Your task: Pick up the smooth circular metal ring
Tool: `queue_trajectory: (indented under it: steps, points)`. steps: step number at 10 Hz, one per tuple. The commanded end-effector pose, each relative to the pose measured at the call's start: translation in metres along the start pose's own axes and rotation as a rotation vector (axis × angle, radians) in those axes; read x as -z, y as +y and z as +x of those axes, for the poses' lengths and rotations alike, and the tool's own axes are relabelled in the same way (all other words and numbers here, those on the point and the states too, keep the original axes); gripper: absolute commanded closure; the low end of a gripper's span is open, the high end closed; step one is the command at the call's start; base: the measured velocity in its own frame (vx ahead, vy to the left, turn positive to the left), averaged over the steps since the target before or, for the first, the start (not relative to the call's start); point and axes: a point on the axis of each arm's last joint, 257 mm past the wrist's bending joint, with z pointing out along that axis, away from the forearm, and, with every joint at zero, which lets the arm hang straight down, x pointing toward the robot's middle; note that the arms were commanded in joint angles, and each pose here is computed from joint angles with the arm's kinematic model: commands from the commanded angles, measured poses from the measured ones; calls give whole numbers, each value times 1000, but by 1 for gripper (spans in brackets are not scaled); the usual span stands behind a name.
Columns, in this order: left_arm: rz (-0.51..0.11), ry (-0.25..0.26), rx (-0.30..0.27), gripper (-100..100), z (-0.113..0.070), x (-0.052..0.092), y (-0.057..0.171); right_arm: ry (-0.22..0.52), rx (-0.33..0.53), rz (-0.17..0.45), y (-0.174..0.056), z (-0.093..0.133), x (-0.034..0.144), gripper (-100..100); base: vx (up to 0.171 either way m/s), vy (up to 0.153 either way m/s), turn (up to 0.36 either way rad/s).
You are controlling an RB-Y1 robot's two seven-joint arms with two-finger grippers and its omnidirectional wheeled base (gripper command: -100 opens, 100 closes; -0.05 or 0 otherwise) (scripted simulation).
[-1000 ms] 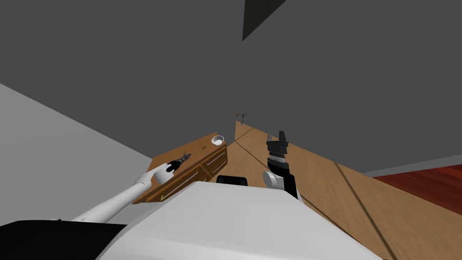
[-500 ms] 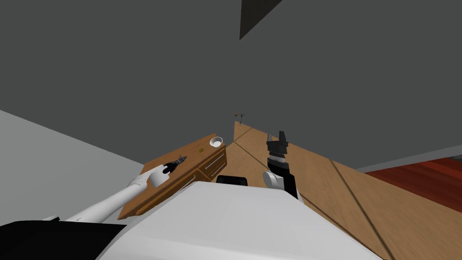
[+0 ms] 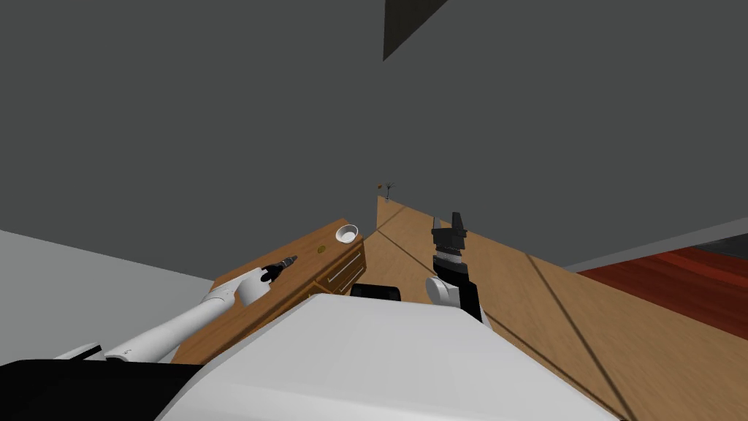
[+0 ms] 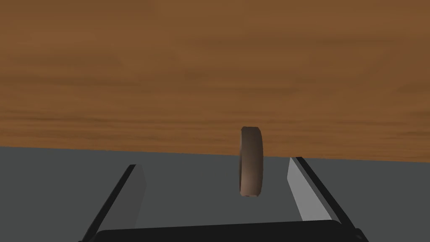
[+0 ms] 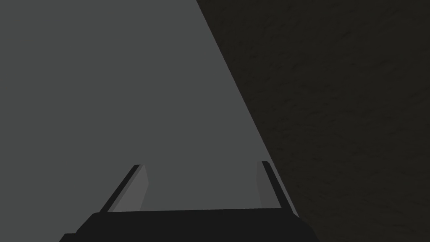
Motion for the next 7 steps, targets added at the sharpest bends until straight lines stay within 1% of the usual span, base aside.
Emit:
queue_trajectory:
  steps: [1,3,4,5,7]
  points:
    - [-3,-2,3,-100,3,-4,1,0,0,0,0,0,0,0,16,44,-51]
    - [-8,-2,8,-100,8,-7,3,0,0,0,0,0,0,0,16,45,-33]
    - [-7,-2,7,-100,7,-5,2,0,0,0,0,0,0,0,3,20,-10]
    - [-7,-2,6,100,7,-5,2,0,0,0,0,0,0,0,0,0,0]
    - [-11,-2,9,100,7,-5,4,0,0,0,0,0,0,0,-1,3,12]
